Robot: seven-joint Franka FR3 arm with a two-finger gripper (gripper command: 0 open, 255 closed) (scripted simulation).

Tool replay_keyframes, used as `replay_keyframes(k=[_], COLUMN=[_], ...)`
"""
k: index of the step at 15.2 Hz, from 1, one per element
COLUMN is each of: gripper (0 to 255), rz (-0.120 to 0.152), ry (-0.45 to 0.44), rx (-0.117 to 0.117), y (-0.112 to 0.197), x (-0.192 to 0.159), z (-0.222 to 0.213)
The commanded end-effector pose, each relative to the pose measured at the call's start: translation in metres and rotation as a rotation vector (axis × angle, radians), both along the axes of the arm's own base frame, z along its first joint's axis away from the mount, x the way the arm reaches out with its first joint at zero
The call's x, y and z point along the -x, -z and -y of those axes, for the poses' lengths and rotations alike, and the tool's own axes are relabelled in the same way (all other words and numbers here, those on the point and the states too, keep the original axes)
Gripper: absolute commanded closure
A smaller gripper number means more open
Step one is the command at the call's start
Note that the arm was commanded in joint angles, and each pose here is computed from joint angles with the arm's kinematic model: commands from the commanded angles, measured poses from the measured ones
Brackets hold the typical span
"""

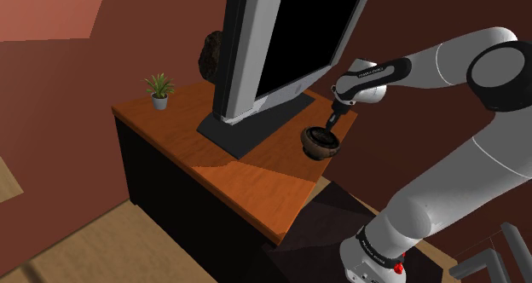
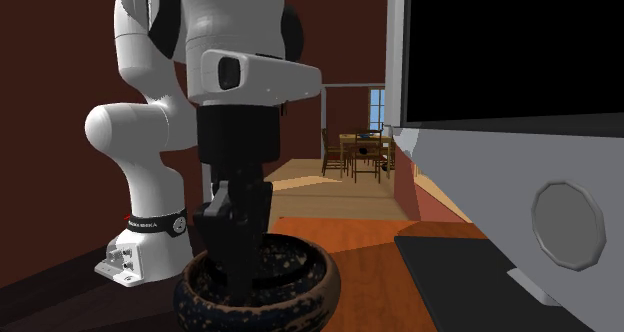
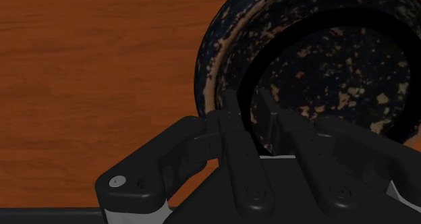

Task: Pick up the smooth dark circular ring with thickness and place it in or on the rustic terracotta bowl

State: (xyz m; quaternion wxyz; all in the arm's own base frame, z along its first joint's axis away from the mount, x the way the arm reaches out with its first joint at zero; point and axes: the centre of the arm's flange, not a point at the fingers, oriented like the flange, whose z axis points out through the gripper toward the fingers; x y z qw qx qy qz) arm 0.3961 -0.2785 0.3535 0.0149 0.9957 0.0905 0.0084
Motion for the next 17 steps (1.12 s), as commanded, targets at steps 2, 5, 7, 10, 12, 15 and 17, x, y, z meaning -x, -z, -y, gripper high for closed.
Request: replay_keyframes(k=[2,5,7,10,12,15,17], gripper=[255,255,255,0,0,0,0], rz=[-0.007,-0.007,-0.007,-0.007,-0.007,-0.007,-0.007], ry=[-0.002,-0.002,-0.002,-0.001,-0.001,-0.002,-0.002], rx=[-0.004,-0.004,-0.004,-0.004,-0.004,-0.004,-0.004], y=[0.007,0.007,0.007,0.008,0.008,-0.019,-0.043], x=[0.000,0.000,0.000,0.002,0.001,0.000,0.000], z=[-0.002,-0.002,-0.002,-0.003,-0.003,-0.002,-0.003])
